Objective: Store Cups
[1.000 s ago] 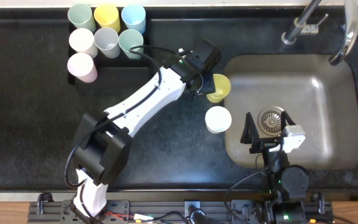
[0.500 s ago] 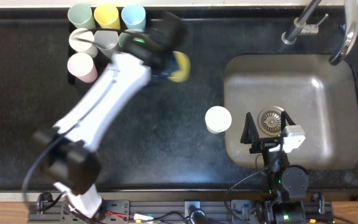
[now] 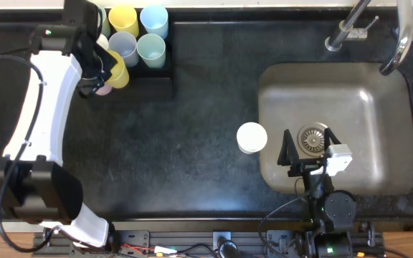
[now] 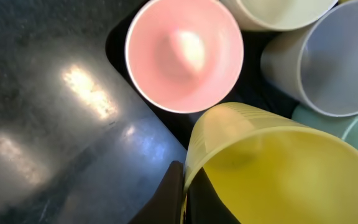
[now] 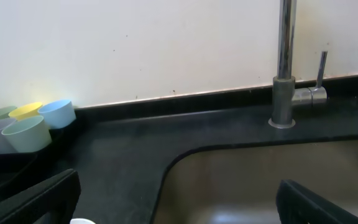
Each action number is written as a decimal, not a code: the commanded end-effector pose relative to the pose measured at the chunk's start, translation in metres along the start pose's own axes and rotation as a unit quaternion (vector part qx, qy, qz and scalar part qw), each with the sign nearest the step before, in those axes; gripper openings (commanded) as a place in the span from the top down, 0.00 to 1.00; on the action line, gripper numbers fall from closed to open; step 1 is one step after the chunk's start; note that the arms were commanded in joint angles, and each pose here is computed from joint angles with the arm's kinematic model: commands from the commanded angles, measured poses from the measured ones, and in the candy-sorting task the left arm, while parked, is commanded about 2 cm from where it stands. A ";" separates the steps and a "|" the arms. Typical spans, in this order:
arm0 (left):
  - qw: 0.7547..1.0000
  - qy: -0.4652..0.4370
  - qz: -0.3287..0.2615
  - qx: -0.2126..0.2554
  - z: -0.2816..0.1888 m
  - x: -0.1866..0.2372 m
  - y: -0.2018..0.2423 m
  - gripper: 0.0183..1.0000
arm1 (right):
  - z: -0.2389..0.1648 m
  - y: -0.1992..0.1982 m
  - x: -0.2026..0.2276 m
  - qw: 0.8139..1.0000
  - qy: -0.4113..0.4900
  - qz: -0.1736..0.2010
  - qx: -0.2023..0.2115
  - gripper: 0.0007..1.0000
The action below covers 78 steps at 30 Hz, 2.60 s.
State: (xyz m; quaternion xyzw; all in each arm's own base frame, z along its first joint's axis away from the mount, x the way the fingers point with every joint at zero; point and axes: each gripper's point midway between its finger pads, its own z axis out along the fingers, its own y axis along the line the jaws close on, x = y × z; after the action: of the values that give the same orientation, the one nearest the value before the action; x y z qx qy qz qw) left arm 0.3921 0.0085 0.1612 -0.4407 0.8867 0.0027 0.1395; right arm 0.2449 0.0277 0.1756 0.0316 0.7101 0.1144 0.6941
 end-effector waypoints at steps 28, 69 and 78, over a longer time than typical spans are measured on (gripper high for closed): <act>0.999 0.040 0.003 -0.028 0.065 0.011 -0.011 0.98 | 0.000 -0.002 0.003 1.000 0.000 0.002 0.002 0.00; 0.984 -0.120 0.104 0.084 -0.127 0.087 0.167 0.00 | 0.000 -0.002 0.003 1.000 0.000 0.002 0.002 0.00; 0.754 -0.468 0.381 0.260 -0.103 0.085 0.109 0.00 | 0.000 -0.002 0.003 1.000 0.000 0.002 0.002 0.00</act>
State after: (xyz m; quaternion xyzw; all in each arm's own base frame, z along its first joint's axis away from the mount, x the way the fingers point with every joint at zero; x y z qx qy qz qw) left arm 0.2220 0.0159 0.2158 -0.1788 0.8207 -0.0522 0.5402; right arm 0.2449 0.0276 0.1758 0.0318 0.7098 0.1144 0.6944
